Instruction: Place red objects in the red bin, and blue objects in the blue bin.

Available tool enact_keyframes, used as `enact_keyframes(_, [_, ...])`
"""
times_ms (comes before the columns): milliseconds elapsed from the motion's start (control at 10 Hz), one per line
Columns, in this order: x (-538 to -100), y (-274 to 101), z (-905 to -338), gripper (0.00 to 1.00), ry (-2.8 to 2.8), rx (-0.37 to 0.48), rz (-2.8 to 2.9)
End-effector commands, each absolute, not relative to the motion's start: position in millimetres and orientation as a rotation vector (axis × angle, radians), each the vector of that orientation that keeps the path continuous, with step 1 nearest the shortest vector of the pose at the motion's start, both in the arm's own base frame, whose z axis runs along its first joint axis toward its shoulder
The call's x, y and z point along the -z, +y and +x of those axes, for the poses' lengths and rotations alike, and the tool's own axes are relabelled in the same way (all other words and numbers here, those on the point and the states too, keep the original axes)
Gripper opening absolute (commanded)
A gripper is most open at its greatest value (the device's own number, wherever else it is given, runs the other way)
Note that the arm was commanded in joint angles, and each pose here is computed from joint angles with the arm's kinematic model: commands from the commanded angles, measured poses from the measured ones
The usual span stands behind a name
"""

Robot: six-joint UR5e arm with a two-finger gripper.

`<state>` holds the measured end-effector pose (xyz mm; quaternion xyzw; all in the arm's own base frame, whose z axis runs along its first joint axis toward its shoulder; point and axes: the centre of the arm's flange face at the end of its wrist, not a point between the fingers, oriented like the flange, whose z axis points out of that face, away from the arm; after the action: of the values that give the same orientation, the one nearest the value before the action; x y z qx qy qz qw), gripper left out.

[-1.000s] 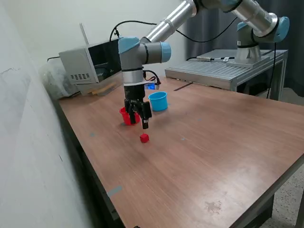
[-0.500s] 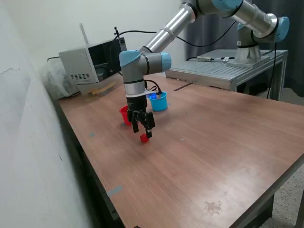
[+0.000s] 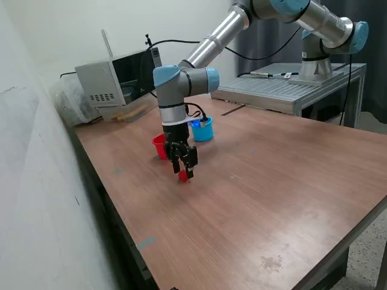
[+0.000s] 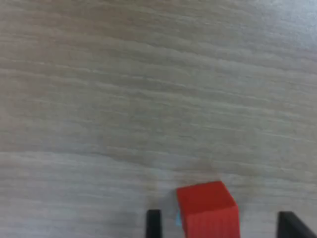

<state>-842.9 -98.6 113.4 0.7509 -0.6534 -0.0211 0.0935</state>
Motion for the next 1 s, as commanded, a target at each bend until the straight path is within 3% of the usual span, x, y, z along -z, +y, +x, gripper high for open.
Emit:
enact_keyframes(0, [-112.1, -101.0, -841.9, 0.00, -1.940, 0.064, 2.237])
enact_keyframes(400, [-121.4, -100.4, -845.1, 0.00, -1.947, 0.085, 2.222])
enact_keyframes(900, [-211.6, -86.2, -838.0, 0.00, -1.994, 0.166, 2.165])
